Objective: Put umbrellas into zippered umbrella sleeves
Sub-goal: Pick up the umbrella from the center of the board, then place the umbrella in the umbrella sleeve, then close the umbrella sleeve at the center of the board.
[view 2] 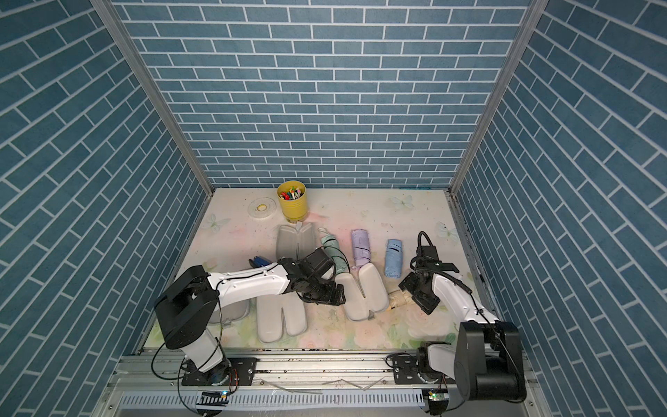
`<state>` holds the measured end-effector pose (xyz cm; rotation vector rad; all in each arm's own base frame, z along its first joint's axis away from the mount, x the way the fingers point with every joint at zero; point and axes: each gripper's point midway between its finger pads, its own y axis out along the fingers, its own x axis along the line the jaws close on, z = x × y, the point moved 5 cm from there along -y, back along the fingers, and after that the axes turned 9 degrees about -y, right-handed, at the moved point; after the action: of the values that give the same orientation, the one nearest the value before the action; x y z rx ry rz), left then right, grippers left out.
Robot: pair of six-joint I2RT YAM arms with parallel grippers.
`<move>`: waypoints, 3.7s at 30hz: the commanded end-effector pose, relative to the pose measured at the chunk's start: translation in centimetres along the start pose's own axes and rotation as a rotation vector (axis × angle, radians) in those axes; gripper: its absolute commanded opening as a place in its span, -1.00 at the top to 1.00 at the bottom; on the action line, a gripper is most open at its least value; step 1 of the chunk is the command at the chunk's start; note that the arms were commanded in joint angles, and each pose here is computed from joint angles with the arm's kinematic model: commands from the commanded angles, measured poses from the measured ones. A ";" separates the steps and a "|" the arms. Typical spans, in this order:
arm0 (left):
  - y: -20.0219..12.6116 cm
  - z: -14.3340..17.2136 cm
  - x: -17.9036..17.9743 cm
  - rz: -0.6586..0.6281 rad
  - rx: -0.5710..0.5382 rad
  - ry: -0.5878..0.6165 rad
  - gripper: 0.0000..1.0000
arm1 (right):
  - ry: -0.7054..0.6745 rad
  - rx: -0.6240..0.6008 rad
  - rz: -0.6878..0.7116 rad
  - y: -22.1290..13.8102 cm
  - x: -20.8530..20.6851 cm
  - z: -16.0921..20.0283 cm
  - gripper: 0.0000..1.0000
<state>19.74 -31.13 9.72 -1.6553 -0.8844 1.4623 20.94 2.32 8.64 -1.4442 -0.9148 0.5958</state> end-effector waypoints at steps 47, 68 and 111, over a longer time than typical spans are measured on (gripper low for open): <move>3.5 -2.3 0.6 0.249 -0.026 -0.232 0.72 | -0.920 -0.267 -0.279 -0.8 18.8 10.1 0.90; 3.5 -2.8 0.7 0.292 -0.092 -0.267 1.00 | -0.915 -0.022 -0.139 2.5 17.5 12.6 0.27; 2.8 -3.0 -1.5 0.579 0.016 -0.211 -0.09 | -1.019 0.074 -0.401 -2.0 14.1 11.1 -0.38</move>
<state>22.43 -33.39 7.02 -1.8015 -0.5697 2.0574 20.38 19.92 13.00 -0.7982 -1.8937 0.9007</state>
